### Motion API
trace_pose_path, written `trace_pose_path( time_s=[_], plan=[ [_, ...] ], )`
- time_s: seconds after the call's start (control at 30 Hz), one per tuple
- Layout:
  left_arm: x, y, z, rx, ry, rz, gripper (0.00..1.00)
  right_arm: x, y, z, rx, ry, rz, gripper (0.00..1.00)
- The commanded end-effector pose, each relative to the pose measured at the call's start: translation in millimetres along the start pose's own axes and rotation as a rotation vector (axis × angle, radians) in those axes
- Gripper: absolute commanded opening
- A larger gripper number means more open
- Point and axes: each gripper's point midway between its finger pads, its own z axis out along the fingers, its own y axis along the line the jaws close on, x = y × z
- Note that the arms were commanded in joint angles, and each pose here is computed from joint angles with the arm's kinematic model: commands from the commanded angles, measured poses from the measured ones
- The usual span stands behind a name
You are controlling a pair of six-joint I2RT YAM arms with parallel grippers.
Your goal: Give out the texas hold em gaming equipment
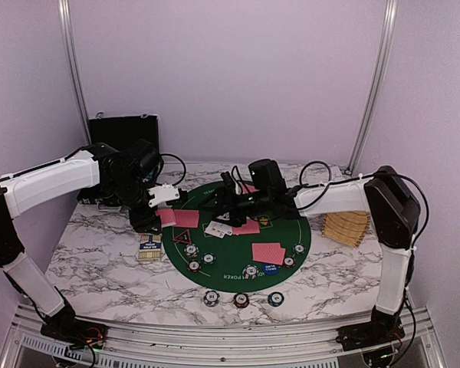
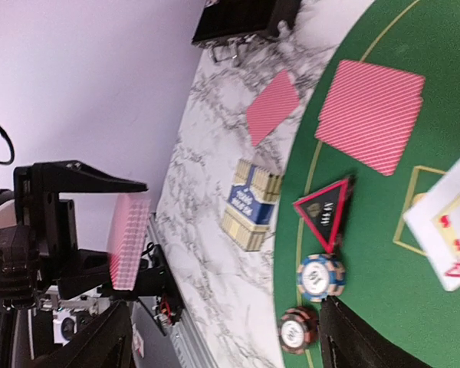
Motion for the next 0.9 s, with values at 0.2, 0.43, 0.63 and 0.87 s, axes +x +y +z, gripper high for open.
trace_pose_path(
  time_s=[0.2, 0.43, 0.63, 0.87],
  plan=[
    [-12.5, 6.3, -12.4, -0.018, -0.053, -0.010, 0.00, 21.0, 50.7, 38.3, -0.265, 0.085, 0.086, 0.82],
    [-14.4, 5.5, -11.8, -0.011, -0.057, -0.011, 0.00, 23.5, 62.0, 48.8, -0.330, 0.095, 0.107, 0.82],
    [-16.5, 5.9, -11.3, -0.007, -0.061, -0.014, 0.00, 25.3, 68.8, 58.2, -0.365, 0.110, 0.118, 0.82],
    [-17.8, 5.6, -11.5, -0.003, -0.065, -0.016, 0.00, 29.0, 75.7, 71.0, -0.396, 0.129, 0.127, 0.82]
  ],
)
